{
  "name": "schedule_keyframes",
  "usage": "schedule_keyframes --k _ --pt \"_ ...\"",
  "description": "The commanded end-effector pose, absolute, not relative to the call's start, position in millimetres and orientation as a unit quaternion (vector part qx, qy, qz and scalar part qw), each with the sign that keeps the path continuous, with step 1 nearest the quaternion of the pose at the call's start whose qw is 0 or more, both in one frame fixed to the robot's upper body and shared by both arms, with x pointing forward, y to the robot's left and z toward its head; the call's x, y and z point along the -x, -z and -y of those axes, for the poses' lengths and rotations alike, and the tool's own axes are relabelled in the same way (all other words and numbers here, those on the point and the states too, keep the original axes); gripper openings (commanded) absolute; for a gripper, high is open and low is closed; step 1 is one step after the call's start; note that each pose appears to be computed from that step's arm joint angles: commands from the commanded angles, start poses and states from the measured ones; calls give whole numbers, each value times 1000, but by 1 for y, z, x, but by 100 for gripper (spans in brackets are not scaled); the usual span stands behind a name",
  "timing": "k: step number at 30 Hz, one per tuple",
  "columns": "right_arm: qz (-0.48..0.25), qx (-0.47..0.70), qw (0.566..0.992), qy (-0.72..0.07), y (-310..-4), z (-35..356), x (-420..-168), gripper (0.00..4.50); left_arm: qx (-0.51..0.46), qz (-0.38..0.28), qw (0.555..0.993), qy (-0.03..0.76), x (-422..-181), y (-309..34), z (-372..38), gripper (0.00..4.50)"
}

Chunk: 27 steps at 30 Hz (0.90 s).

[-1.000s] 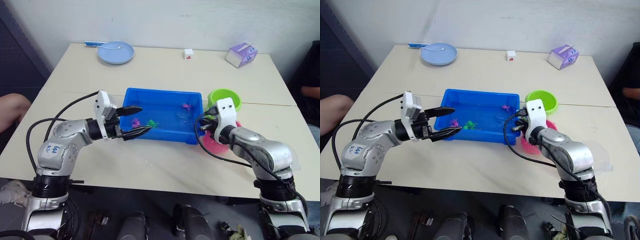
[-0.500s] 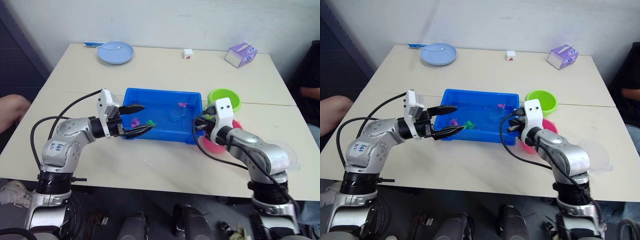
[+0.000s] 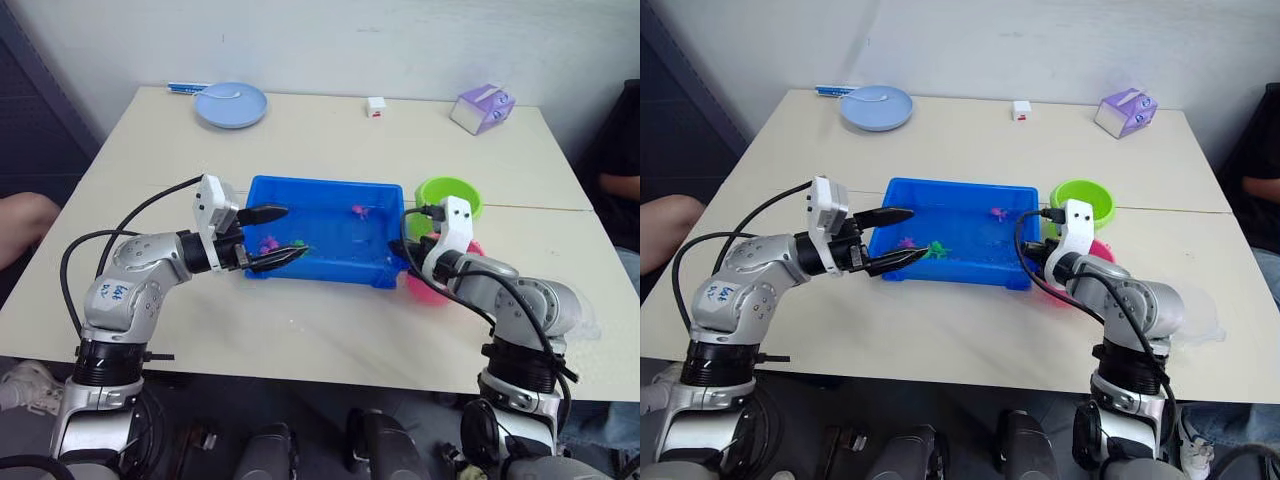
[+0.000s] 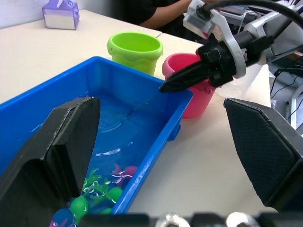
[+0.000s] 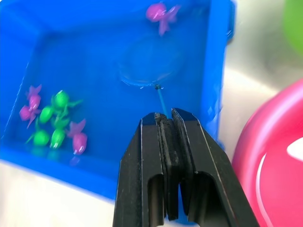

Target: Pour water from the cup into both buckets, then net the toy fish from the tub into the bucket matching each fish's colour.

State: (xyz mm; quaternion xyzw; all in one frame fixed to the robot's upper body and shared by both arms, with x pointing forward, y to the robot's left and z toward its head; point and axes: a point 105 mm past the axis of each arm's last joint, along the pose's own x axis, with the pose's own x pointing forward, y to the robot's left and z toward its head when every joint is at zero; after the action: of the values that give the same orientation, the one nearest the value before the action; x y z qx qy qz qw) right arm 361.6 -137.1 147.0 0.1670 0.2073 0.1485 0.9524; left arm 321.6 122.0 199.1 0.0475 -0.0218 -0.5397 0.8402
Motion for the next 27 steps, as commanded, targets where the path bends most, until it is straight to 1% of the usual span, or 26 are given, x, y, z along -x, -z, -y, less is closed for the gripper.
schedule_keyframes --k 1,7,10,13,18,21,24,27 --pt "-170 -158 964 -127 -162 142 -374 77 -62 47 840 537 -319 -211 -121 450" --pt "-153 -138 969 -135 -166 139 -381 77 -65 50 841 534 -320 -214 -122 450" --pt "-132 -104 970 -177 -175 129 -376 77 -65 50 842 534 -320 -215 -122 450" --pt "-124 -61 966 -219 -177 120 -364 77 -65 49 841 534 -321 -215 -123 450" --pt "-119 -26 962 -245 -174 115 -356 77 -63 46 845 528 -326 -214 -126 450" --pt "-108 -2 962 -250 -173 116 -353 77 -66 41 851 519 -331 -212 -135 450" --pt "-76 31 961 -265 -180 119 -344 77 -68 40 852 517 -333 -214 -139 450" --pt "-39 61 955 -287 -190 121 -326 77 -65 37 842 534 -331 -216 -137 450"
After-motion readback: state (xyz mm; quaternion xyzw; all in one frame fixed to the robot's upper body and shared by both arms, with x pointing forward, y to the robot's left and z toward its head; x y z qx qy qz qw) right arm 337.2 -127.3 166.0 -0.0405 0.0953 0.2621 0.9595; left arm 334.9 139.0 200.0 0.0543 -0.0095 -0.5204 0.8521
